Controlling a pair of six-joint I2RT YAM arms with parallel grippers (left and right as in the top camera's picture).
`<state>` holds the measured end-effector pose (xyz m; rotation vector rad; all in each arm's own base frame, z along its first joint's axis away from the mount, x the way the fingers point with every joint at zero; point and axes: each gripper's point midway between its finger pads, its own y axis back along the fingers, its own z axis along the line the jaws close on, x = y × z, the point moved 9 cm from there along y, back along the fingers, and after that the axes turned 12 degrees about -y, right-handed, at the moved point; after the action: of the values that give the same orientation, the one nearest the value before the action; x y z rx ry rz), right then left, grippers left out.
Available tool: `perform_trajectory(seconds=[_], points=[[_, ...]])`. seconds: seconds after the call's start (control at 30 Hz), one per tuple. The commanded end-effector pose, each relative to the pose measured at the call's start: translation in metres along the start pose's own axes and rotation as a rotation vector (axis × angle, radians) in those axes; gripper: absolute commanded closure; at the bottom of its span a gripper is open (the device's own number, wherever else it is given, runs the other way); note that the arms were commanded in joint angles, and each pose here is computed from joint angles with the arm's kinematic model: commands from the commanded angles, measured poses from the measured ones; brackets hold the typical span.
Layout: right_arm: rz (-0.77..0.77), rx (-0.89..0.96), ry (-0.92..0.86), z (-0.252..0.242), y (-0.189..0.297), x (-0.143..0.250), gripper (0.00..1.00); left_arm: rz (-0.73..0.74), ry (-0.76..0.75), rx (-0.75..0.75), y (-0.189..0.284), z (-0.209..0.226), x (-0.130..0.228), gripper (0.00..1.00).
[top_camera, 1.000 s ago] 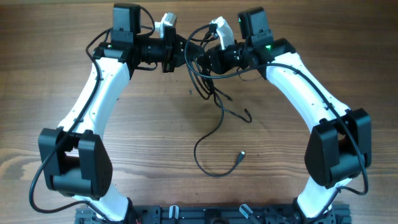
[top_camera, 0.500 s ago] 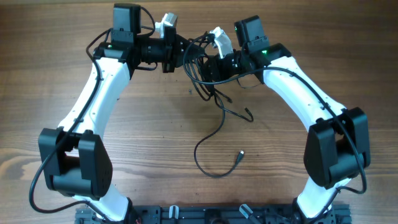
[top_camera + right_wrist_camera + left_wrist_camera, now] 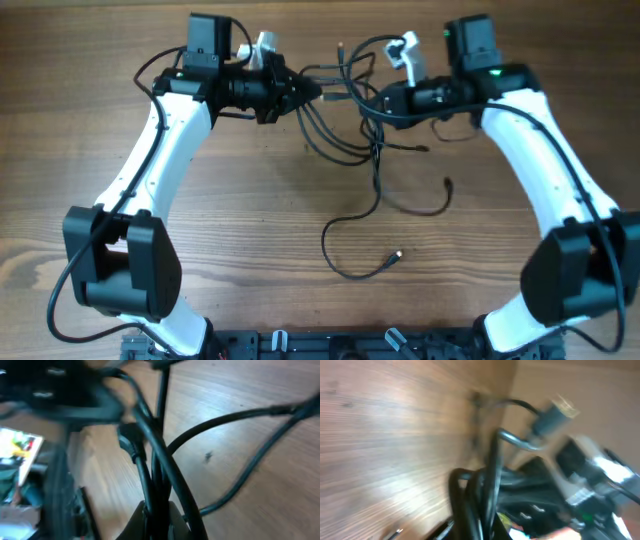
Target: Untangle cables
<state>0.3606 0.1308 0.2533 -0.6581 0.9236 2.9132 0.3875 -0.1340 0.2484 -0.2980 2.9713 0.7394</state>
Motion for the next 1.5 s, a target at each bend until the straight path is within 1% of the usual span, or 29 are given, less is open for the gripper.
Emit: perform_trajectory(seconds=[0.0, 0.1, 0.2, 0.33, 0.4, 0.43, 0.5, 0.53, 0.57, 0.6, 0.67, 0.7, 0.73, 0.77, 0.83, 0.93, 0.97, 1.0, 1.03, 1.17, 1.2, 1.23, 1.27, 1.33, 1.47], points=[[0.001, -0.192, 0.126, 0.029, 0.02, 0.01, 0.96, -0.158, -0.011, -0.315, 0.01, 0.032, -0.011, 0.96], [0.016, -0.299, 0.156, 0.041, 0.025, 0.018, 0.96, -0.182, 0.029, -0.448, 0.014, 0.045, -0.008, 0.96], [-0.001, -0.41, 0.193, 0.055, 0.033, 0.021, 0.96, -0.179, 0.034, -0.52, 0.011, 0.052, -0.004, 0.96], [-0.049, -0.508, 0.241, 0.07, 0.05, 0.018, 0.96, -0.132, -0.047, -0.535, 0.005, 0.05, 0.001, 0.96], [-0.08, -0.506, 0.213, 0.067, 0.06, 0.011, 0.96, -0.122, -0.061, -0.536, 0.004, 0.05, 0.002, 0.96], [-0.092, -0.482, 0.18, 0.062, 0.064, 0.007, 0.96, -0.12, -0.059, -0.538, 0.004, 0.051, 0.002, 0.96], [-0.122, -0.349, 0.062, 0.045, 0.07, -0.001, 0.96, -0.114, -0.071, -0.534, 0.004, 0.05, 0.003, 0.96], [-0.157, -0.197, -0.063, 0.028, 0.074, -0.006, 0.96, -0.108, -0.084, -0.527, 0.004, 0.05, 0.003, 0.96], [-0.188, -0.084, -0.151, 0.015, 0.077, -0.009, 0.96, -0.106, -0.084, -0.524, 0.004, 0.05, 0.003, 0.96], [-0.248, 0.123, -0.295, -0.006, 0.082, -0.01, 0.96, -0.104, -0.086, -0.516, 0.003, 0.049, 0.003, 0.96], [-0.324, 0.391, -0.46, -0.03, 0.089, -0.007, 0.96, -0.089, -0.133, -0.47, 0.001, 0.045, 0.002, 0.96], [-0.349, 0.496, -0.526, -0.039, 0.093, -0.004, 0.96, -0.083, -0.157, -0.436, 0.0, 0.042, 0.001, 0.96], [-0.362, 0.584, -0.577, -0.046, 0.095, 0.001, 0.96, -0.079, -0.18, -0.4, -0.002, 0.038, 0.0, 0.96], [-0.359, 0.625, -0.602, -0.049, 0.096, 0.004, 0.96, -0.077, -0.214, -0.358, -0.003, 0.034, -0.002, 0.96], [-0.321, 0.656, -0.637, -0.055, 0.093, 0.011, 0.96, -0.087, -0.268, -0.264, -0.005, 0.024, -0.007, 0.96], [-0.257, 0.688, -0.682, -0.064, 0.087, 0.019, 0.96, -0.104, -0.384, -0.079, -0.008, 0.001, -0.016, 0.96], [-0.229, 0.694, -0.701, -0.07, 0.082, 0.022, 0.96, -0.107, -0.424, 0.003, -0.007, -0.009, -0.019, 0.96], [-0.2, 0.691, -0.718, -0.075, 0.077, 0.023, 0.95, -0.109, -0.461, 0.119, -0.003, -0.023, -0.023, 0.96], [-0.183, 0.679, -0.718, -0.078, 0.074, 0.024, 0.96, -0.111, -0.472, 0.172, -0.001, -0.03, -0.025, 0.96], [-0.089, 0.537, -0.675, -0.08, 0.058, 0.024, 0.95, -0.119, -0.524, 0.332, 0.008, -0.057, -0.032, 0.96], [-0.073, 0.499, -0.65, -0.078, 0.056, 0.024, 0.88, -0.121, -0.536, 0.361, 0.01, -0.063, -0.033, 0.96], [-0.061, 0.469, -0.62, -0.077, 0.054, 0.023, 0.76, -0.119, -0.548, 0.386, 0.012, -0.068, -0.033, 0.96], [-0.039, 0.394, -0.552, -0.071, 0.052, 0.022, 0.6, -0.119, -0.563, 0.411, 0.015, -0.073, -0.033, 0.96], [-0.023, 0.252, -0.416, -0.058, 0.051, 0.015, 0.47, -0.129, -0.587, 0.43, 0.017, -0.078, -0.034, 0.96], [-0.076, 0.133, -0.258, -0.028, 0.065, -0.002, 0.37, -0.12, -0.592, 0.436, 0.017, -0.079, -0.033, 0.96]])
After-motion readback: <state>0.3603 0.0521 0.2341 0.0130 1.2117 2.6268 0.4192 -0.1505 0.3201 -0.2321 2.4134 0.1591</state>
